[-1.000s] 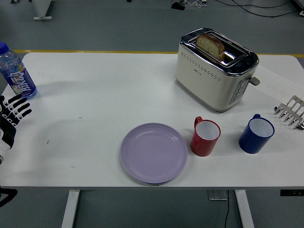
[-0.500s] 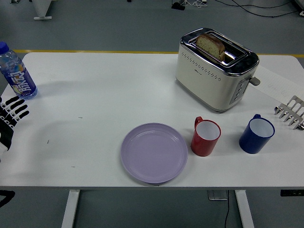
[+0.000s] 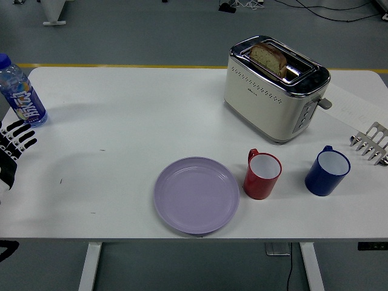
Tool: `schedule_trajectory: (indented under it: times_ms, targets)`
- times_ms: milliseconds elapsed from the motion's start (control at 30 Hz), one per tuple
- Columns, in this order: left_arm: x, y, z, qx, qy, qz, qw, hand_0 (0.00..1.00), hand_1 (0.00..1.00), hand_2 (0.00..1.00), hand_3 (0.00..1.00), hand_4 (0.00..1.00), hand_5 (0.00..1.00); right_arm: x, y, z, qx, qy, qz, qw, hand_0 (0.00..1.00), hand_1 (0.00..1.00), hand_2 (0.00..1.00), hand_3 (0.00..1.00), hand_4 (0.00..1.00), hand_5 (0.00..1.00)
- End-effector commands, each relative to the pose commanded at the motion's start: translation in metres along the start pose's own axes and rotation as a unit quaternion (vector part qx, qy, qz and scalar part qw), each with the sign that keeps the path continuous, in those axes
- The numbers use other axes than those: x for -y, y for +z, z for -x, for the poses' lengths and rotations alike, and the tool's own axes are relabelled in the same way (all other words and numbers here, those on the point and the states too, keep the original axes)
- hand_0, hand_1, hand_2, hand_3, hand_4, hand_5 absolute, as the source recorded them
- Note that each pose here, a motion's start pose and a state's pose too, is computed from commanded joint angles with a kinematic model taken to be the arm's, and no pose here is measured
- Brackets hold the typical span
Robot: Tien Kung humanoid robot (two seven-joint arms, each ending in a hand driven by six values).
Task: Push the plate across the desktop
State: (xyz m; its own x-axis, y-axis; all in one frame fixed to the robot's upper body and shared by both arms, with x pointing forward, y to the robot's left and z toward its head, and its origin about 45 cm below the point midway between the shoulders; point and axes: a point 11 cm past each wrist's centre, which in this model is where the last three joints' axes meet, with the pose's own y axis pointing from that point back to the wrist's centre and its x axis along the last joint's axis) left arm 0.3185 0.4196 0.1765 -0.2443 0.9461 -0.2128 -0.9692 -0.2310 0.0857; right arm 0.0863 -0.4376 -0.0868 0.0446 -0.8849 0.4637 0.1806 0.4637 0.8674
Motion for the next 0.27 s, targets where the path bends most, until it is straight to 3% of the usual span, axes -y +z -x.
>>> schedule_trajectory:
  times_ms: [267]
  targets:
    - [0.0032,0.0067,-0.0002,0.001,-0.001,0.007,1.000,0.685,0.717,0.702,0.631,0.554,0.998,-0.0004,-0.0016,0.0010,0.005,-0.002,-0.003,1.000,0.566,0.553,0.682,0.600,0.304,0.311]
